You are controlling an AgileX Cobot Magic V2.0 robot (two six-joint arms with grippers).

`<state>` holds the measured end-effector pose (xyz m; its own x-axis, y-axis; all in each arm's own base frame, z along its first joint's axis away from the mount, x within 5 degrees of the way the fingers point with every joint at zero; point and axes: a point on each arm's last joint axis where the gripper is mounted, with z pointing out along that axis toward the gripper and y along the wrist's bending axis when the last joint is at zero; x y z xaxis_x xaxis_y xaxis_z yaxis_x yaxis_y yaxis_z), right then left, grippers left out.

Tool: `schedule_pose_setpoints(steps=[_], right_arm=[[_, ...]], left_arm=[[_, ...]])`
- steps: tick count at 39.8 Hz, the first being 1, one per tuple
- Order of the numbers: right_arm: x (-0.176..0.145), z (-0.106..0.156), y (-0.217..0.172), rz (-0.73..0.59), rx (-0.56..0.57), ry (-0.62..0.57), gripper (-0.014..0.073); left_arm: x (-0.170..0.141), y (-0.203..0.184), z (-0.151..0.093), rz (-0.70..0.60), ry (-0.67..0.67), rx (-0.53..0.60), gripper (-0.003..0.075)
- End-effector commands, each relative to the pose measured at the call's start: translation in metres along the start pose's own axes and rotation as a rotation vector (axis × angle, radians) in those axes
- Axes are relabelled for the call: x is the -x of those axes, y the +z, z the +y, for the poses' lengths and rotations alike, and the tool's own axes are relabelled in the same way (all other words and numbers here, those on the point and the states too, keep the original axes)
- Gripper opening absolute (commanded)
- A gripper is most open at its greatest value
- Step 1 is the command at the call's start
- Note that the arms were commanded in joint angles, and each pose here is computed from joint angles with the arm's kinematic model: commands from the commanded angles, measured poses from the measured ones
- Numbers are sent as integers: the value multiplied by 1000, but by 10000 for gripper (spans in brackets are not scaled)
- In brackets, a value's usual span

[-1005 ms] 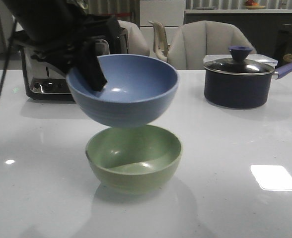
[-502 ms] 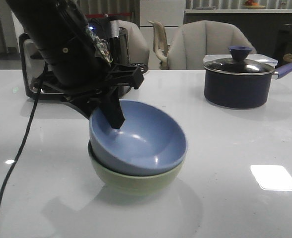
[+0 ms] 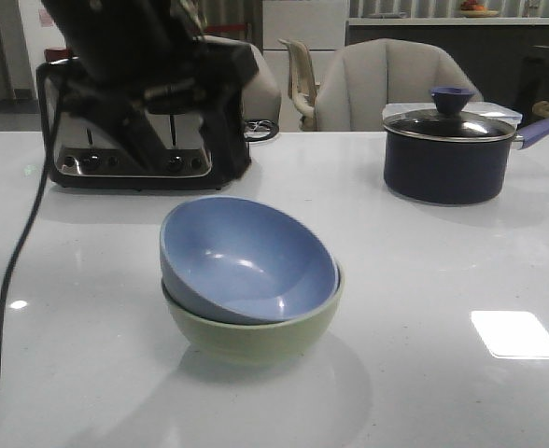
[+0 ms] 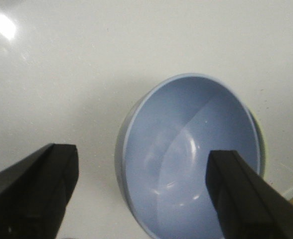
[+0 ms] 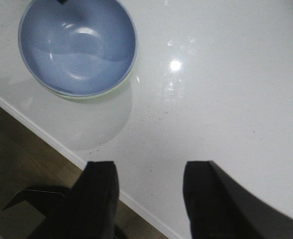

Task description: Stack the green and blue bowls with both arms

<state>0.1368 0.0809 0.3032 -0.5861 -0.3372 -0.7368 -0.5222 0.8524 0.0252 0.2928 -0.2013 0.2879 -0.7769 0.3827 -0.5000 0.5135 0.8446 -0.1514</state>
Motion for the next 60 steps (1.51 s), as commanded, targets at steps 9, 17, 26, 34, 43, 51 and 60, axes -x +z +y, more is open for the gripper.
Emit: schedule_pose_setpoints(steps=[9,17,26,34,43,51,60], right_arm=[[12,0,-6,-87,-8,-17,430],[12,0,-6,-87,-8,-17,430],[12,0,-6,-87,-8,-17,430],[12,0,-6,-87,-8,-17,430],[12,0,-6,-80,-7,-17,430],[11,0,-6,-67,-6,-16,270],[10,0,-6,-65,-6,-16,53]], left_arm=[[-24,-132,-12,-297,73,6,582],[-76,-170,-8,-381,106,42,582],[-143,-186,0,-459,124,60,582],[-192,-187,5,-550,128,54,582],[-218,-180,8,-580,130,52,580],[-220,-176,10,-566,133,60,438],[-220,-176,10,-566,133,60,198]])
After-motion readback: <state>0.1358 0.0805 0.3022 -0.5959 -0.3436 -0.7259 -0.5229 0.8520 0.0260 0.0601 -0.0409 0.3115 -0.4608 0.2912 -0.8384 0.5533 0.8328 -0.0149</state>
